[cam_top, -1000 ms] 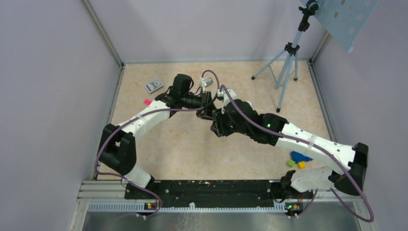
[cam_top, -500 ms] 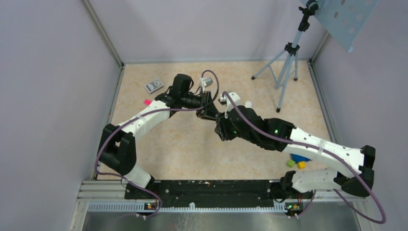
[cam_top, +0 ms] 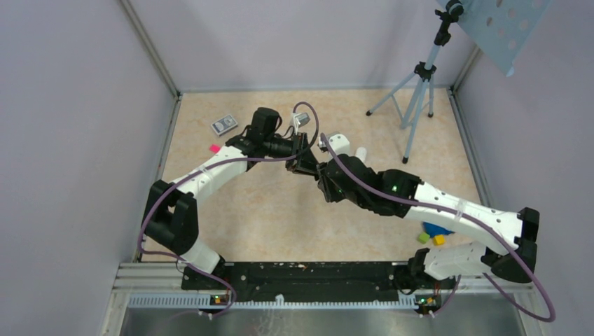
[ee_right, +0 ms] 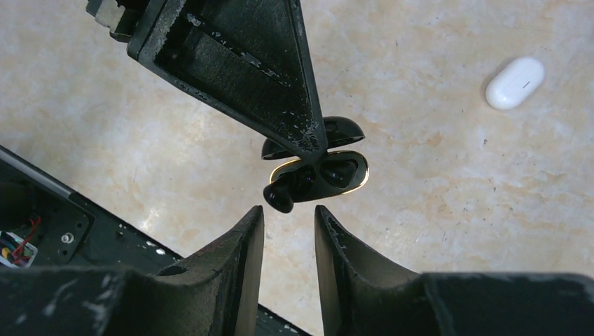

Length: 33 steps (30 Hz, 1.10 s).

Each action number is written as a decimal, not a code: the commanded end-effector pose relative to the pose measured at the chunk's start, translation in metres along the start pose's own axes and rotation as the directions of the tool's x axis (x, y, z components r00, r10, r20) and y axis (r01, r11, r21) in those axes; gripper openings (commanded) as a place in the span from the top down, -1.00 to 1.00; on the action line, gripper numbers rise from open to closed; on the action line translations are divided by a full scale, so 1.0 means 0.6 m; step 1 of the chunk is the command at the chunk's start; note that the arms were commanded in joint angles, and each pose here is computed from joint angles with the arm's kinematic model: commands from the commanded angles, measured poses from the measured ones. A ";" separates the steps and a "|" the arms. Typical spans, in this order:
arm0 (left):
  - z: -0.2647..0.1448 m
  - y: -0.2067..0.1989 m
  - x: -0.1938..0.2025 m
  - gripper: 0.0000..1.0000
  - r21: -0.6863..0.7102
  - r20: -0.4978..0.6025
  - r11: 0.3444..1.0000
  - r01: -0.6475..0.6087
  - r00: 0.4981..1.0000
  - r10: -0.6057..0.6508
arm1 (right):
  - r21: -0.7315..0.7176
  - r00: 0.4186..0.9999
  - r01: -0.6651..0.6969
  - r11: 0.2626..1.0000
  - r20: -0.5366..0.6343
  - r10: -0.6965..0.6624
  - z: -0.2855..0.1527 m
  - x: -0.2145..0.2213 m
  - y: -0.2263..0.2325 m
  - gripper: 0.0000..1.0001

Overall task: Insert the wireless bluetooth earbuds into the charging case
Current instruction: Adjust the left earbud in the left side groove of the charging case.

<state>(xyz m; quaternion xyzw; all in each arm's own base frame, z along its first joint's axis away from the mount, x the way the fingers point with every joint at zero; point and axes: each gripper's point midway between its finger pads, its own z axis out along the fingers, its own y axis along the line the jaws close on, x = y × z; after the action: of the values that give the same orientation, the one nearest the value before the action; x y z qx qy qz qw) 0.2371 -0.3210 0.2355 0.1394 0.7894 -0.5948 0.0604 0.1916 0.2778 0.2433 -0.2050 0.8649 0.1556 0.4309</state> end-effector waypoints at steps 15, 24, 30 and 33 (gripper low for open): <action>-0.011 -0.031 -0.003 1.00 0.039 0.015 0.997 -0.066 0.998 0.065 | -0.063 0.998 0.051 0.997 0.043 -0.048 0.010 -0.030 0.033 0.55; -0.011 -0.031 0.000 1.00 0.048 0.005 0.996 -0.075 0.997 0.075 | -0.060 0.987 0.162 0.985 0.023 -0.161 0.007 -0.028 0.023 0.76; -0.014 -0.029 0.013 1.00 0.046 -0.041 0.996 -0.078 0.996 0.080 | -0.085 0.954 0.301 0.950 0.010 -0.301 0.003 -0.026 0.018 0.80; -0.016 -0.032 0.016 1.00 0.055 -0.056 0.995 -0.087 0.994 0.090 | -0.123 0.930 0.365 0.923 0.000 -0.368 0.003 -0.023 0.024 0.82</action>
<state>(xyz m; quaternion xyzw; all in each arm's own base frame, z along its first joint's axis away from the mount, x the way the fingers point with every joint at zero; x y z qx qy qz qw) 0.2299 -0.3177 0.2322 0.1538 0.7887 -0.5930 0.0507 0.1917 0.2914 0.2382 -0.3373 0.8318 0.1289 0.4215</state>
